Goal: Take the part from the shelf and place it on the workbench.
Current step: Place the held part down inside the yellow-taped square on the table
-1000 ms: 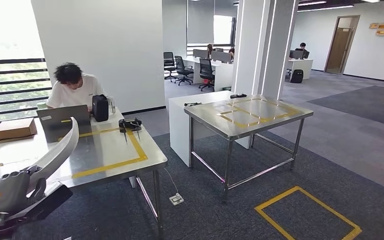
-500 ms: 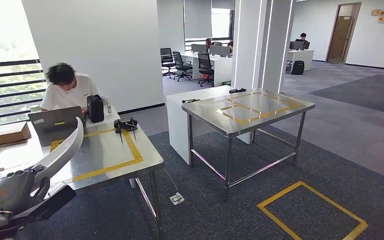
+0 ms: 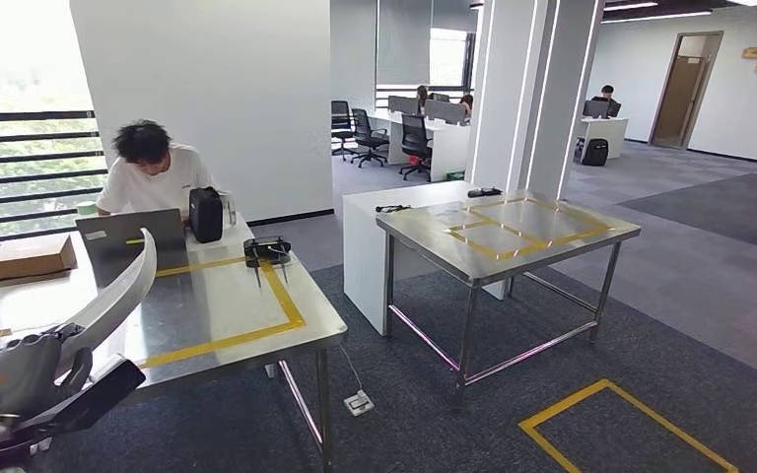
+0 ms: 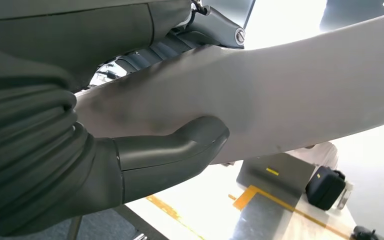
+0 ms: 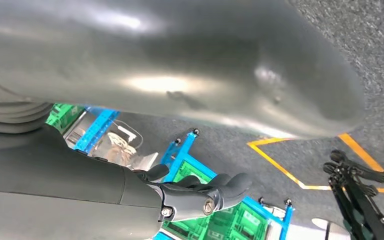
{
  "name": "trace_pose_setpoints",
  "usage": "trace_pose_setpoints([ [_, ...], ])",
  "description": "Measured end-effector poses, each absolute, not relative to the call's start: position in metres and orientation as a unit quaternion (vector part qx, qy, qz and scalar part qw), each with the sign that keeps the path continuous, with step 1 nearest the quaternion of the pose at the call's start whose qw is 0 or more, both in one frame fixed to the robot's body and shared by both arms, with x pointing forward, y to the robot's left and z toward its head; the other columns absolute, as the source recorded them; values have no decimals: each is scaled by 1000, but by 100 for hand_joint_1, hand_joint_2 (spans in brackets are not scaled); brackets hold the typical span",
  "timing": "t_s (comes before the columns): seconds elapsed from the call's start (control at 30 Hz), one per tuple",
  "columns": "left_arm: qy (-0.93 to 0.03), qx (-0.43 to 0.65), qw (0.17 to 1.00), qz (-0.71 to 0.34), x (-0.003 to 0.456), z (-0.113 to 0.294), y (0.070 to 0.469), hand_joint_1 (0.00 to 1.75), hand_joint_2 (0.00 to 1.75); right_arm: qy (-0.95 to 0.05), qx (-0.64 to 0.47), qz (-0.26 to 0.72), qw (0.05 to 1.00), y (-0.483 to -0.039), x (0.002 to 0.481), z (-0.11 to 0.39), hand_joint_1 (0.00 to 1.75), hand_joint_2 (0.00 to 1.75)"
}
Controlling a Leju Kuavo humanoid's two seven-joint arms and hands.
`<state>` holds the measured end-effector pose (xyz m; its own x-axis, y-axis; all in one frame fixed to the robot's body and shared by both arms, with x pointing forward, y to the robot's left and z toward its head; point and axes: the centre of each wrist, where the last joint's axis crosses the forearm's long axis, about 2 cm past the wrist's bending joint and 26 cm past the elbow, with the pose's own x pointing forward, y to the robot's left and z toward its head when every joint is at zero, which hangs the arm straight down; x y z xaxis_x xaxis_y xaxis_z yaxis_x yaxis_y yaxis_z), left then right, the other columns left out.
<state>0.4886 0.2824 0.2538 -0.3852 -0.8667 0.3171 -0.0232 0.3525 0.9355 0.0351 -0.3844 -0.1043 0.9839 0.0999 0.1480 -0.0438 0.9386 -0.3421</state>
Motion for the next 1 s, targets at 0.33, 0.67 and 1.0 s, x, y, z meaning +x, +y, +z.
trace_pose_setpoints([
  [0.33, -681, 326, 458, -469, 487, 250, 285, 157, 175, -78, -170, 38, 982, -385, 32, -104, 0, 0],
  [0.67, -669, 335, 467, -472, 483, 238, 300, 157, 175, -83, -168, 44, 981, -385, 32, -105, 0, 0],
  [1.0, -667, 340, 465, -473, 483, 239, 302, 157, 175, -88, -167, 47, 981, -385, 35, -104, 0, 0],
])
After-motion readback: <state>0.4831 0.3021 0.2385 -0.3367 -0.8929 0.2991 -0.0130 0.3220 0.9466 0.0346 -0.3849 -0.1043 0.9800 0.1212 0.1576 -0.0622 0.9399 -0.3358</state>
